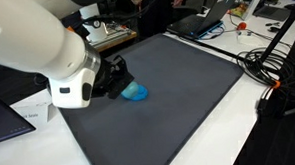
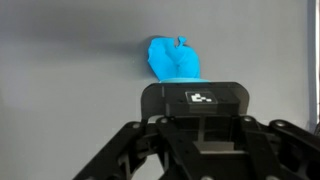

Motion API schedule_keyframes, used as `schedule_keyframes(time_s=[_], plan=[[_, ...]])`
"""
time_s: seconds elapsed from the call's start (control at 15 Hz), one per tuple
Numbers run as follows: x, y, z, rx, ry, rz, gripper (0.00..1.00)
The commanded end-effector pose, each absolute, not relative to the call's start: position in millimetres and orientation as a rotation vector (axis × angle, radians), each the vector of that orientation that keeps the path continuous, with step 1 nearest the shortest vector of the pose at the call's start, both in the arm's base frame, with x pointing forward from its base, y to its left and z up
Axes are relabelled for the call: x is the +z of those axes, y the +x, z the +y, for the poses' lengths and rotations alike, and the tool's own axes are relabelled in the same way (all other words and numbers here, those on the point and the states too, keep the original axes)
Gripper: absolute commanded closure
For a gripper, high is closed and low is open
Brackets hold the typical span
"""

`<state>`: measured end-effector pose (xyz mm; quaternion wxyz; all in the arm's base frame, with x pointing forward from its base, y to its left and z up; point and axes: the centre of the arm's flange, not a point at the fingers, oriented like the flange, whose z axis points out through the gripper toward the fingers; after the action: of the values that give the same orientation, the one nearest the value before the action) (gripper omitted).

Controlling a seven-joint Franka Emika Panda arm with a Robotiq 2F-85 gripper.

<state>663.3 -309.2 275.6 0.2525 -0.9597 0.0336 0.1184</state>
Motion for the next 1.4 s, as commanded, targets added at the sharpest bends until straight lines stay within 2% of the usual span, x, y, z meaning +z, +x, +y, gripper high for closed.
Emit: schedule_keyframes(time_s=[0.0, 0.53, 1.33], plan=[[278, 678, -330, 0.302, -2.517, 0.072, 0.78], [267, 661, -358, 0.261, -2.457, 0.077, 0.78], [307, 608, -371, 0.088, -2.566, -0.112, 0.78]])
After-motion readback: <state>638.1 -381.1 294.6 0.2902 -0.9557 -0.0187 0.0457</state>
